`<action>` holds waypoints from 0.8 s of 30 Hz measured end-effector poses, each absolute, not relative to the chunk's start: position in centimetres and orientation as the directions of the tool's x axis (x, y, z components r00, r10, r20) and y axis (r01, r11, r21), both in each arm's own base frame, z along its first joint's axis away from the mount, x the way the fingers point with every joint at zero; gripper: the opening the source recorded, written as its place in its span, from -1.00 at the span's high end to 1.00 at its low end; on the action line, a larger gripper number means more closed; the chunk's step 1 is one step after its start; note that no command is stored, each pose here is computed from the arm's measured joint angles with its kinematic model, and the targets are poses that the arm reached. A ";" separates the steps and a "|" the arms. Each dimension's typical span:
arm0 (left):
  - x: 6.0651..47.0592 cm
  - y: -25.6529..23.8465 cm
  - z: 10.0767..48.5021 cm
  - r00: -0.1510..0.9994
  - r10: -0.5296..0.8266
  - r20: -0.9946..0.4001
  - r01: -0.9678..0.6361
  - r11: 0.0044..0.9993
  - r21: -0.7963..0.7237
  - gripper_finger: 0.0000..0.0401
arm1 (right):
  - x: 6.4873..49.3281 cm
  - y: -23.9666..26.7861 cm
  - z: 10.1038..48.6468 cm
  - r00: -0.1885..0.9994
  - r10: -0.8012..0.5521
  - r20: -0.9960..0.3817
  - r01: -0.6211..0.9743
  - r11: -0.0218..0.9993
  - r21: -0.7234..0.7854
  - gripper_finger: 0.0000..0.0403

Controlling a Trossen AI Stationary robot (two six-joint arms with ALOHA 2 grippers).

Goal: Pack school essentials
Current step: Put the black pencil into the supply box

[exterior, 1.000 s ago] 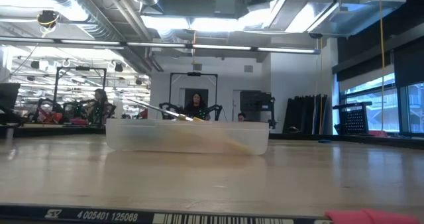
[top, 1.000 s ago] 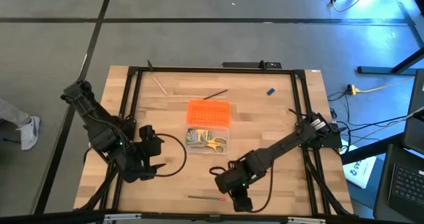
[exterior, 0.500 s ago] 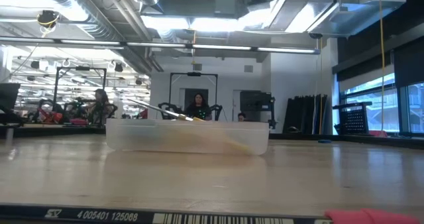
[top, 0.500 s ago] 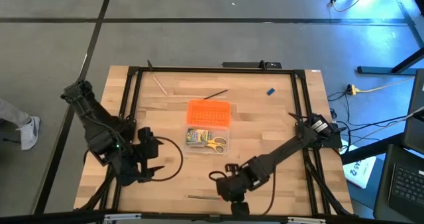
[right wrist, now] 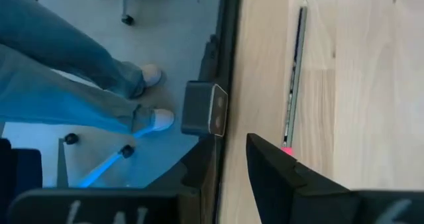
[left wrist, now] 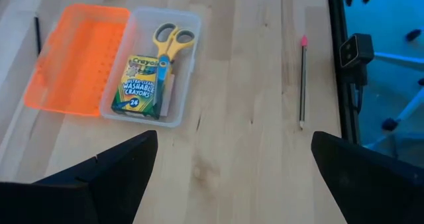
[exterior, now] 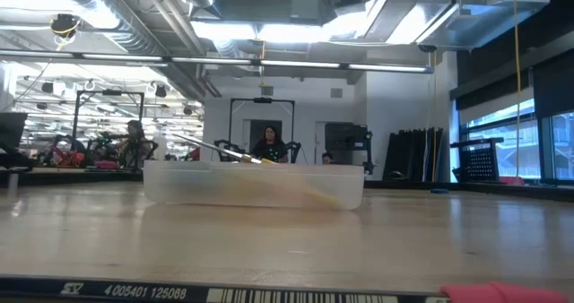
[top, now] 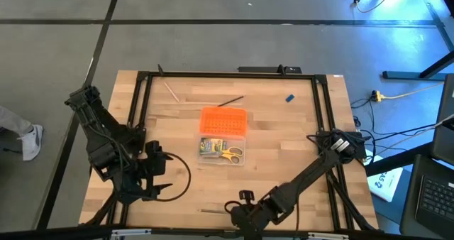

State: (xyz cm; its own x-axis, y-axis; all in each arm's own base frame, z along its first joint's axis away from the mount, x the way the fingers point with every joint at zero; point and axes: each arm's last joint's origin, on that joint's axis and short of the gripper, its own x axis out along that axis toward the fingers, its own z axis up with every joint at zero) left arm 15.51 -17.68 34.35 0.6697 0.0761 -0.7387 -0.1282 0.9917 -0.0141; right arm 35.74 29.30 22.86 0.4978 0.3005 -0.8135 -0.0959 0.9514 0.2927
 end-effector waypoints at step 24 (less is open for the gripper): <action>15.6 -17.7 34.4 0.673 0.070 -0.737 -0.129 0.991 -0.023 -0.96 | 37.1 29.2 17.2 0.418 0.199 -0.886 -0.096 0.980 0.175 0.24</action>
